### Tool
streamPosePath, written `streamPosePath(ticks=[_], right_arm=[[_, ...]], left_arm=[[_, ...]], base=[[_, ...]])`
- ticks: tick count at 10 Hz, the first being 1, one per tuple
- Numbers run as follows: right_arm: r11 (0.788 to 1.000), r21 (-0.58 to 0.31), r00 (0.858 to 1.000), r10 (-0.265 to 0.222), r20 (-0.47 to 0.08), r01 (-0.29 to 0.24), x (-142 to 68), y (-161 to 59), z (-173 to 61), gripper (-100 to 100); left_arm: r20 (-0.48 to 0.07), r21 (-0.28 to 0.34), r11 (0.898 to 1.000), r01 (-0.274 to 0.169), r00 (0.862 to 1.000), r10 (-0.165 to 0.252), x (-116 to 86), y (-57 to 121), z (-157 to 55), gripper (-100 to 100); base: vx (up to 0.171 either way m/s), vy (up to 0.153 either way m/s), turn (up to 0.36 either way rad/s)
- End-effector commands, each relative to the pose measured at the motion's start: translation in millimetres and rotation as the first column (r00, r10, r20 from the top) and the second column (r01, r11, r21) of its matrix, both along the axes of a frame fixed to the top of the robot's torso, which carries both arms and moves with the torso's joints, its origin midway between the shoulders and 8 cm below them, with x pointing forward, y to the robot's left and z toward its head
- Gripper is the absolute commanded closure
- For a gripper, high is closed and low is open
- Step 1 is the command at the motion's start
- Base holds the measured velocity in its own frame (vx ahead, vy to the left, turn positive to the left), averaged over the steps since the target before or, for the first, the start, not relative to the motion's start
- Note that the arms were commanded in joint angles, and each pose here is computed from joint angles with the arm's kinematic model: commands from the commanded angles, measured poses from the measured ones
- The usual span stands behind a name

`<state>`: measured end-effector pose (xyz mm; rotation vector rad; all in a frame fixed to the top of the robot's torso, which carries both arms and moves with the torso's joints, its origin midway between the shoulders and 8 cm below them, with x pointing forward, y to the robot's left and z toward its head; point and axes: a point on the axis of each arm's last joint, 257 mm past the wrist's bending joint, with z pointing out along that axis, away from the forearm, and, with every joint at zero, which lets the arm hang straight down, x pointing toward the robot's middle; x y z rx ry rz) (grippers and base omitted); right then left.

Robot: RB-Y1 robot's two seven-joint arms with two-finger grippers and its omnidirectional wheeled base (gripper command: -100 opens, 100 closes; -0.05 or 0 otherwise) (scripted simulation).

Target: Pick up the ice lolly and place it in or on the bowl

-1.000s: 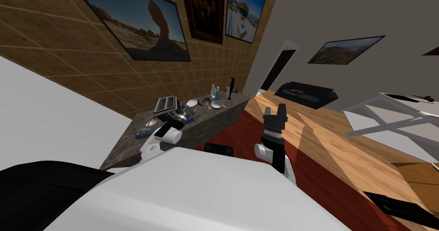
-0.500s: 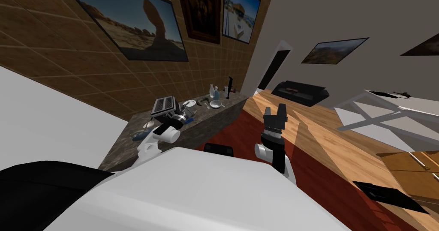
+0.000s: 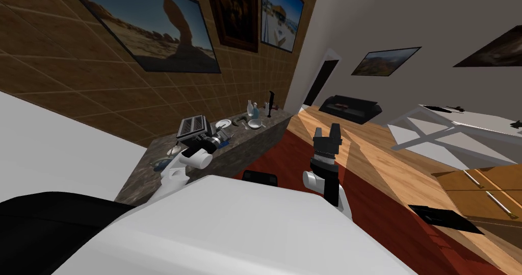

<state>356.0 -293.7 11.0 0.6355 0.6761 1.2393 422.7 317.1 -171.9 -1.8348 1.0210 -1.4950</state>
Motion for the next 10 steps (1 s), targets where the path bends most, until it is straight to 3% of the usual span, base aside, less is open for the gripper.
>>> streamPosePath(ticks=[1, 3, 4, 5, 6, 7, 10], right_arm=[[1.000, 0.000, 1.000, 0.000, 0.000, 0.000, 0.0, 0.0, 0.0, 0], [1.000, 0.000, 1.000, 0.000, 0.000, 0.000, 0.0, 0.0, 0.0, 0], [1.000, 0.000, 1.000, 0.000, 0.000, 0.000, 0.0, 0.0, 0.0, 0], [1.000, 0.000, 1.000, 0.000, 0.000, 0.000, 0.0, 0.0, 0.0, 0], [1.000, 0.000, 1.000, 0.000, 0.000, 0.000, 0.0, 0.0, 0.0, 0], [1.000, 0.000, 1.000, 0.000, 0.000, 0.000, 0.0, 0.0, 0.0, 0], [1.000, 0.000, 1.000, 0.000, 0.000, 0.000, 0.0, 0.0, 0.0, 0]], left_arm=[[-0.053, -0.046, 0.999, -0.006, 0.999, 0.004, 0.0, 4.0, -8.9, -100], [-0.088, -0.042, 0.999, -0.014, 0.996, 0.010, -2.6, 5.7, -17.7, -100], [-0.138, -0.079, 0.997, -0.025, 0.990, 0.014, -4.5, 9.7, -26.4, -100], [-0.156, -0.076, 0.997, -0.029, 0.988, 0.017, -6.2, 10.6, -30.8, -100], [-0.193, -0.113, 0.993, -0.040, 0.981, 0.018, -7.4, 13.9, -36.0, -100], [-0.220, -0.108, 0.993, -0.047, 0.975, 0.023, -10.3, 15.3, -42.5, -100], [-0.329, -0.166, 0.982, -0.090, 0.944, 0.030, -19.0, 23.7, -60.9, -100]], base=[[-0.021, 0.021, -0.133], [-0.015, 0.016, -0.021], [-0.010, 0.014, -0.129], [-0.012, 0.017, -0.073], [-0.017, 0.022, -0.100], [-0.016, 0.024, -0.067], [-0.014, 0.024, -0.100]])
